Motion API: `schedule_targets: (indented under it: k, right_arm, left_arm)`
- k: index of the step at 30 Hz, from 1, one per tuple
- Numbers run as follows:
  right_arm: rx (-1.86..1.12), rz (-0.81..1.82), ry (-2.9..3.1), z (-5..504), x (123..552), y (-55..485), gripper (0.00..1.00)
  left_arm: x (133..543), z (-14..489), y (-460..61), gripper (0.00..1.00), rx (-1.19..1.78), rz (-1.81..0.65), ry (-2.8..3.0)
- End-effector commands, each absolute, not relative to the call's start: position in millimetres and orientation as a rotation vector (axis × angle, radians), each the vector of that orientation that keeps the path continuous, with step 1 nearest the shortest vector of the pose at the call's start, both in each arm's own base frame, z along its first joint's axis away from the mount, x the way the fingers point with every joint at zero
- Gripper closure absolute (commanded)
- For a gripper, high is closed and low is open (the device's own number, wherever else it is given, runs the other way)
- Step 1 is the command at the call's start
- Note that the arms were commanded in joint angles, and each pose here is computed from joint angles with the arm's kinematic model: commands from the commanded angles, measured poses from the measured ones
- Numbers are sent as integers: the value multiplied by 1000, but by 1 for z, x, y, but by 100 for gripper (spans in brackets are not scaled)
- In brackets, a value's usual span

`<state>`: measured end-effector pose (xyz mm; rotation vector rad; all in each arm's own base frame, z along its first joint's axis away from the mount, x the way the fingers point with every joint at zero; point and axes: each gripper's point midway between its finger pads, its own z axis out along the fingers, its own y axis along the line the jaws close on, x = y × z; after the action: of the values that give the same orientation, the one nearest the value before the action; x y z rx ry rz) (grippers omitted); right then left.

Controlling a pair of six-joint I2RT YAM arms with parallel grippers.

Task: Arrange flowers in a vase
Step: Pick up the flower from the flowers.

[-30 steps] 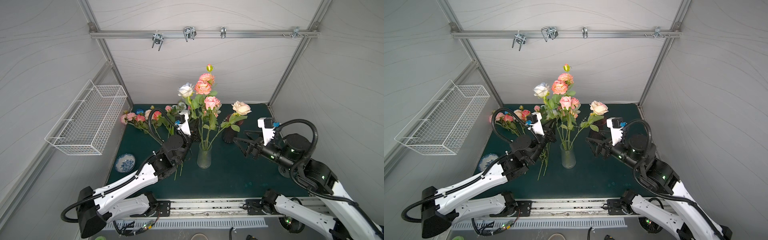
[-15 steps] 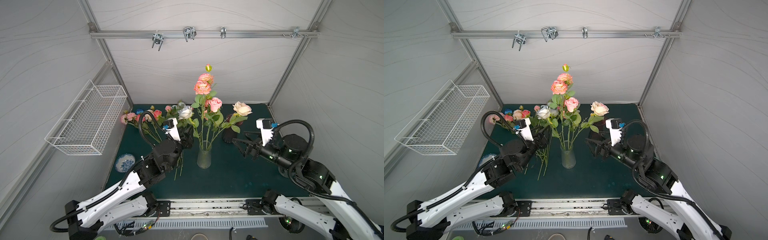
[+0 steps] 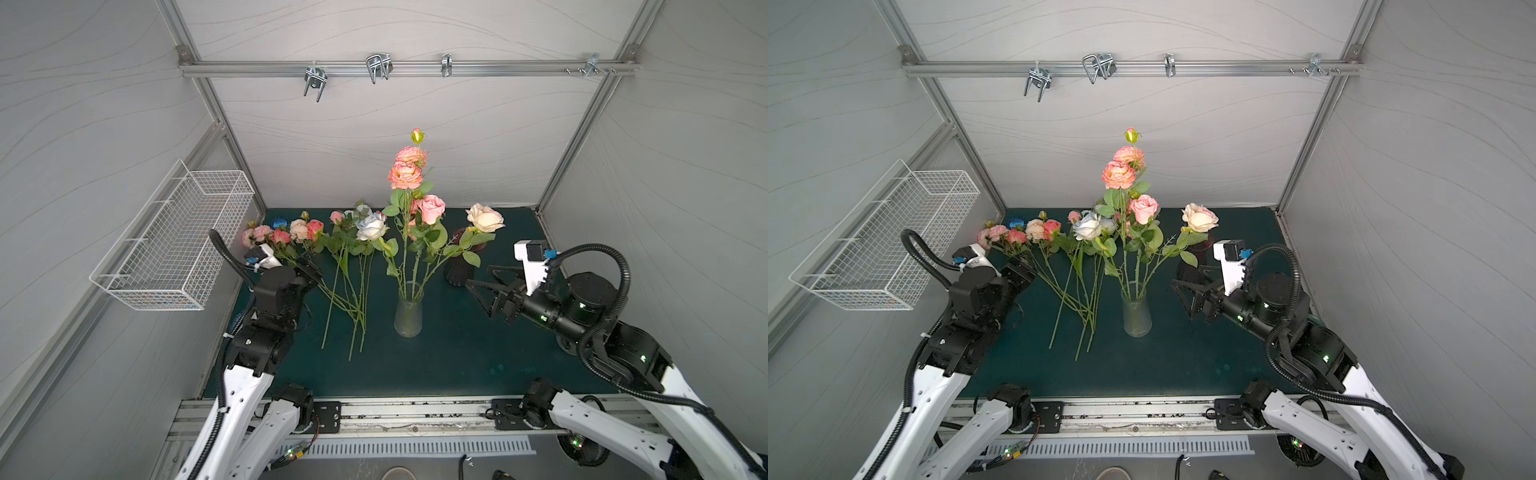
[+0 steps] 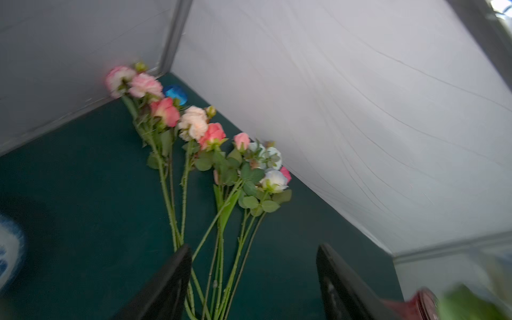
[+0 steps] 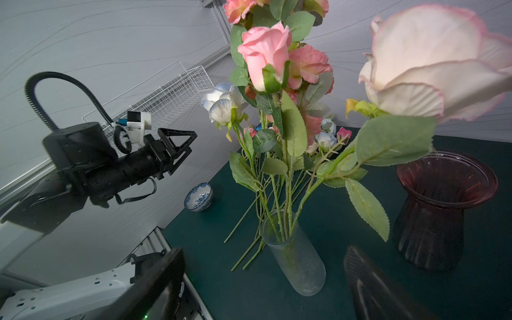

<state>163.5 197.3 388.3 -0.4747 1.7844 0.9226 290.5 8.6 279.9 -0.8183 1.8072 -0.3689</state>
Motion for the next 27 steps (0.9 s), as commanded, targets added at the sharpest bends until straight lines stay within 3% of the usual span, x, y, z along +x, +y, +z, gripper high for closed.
schedule_targets:
  k: [1,7,17,27]
  right_arm:
    - [-469,929,1774,390,161,194,9]
    - [-469,925,1773,391,159,192,9]
    - [-478,925,1783,386,161,195,9]
    - [-460,919,1772,389,156,186,9]
  left_arm:
    - [311,218,-16,27,-986,-675,2037]
    - [356,154,-15,29,-1004,-545,2303]
    - [381,89,-22,27,-850,-166,2557]
    - [387,45,-15,42,-701,204,2722]
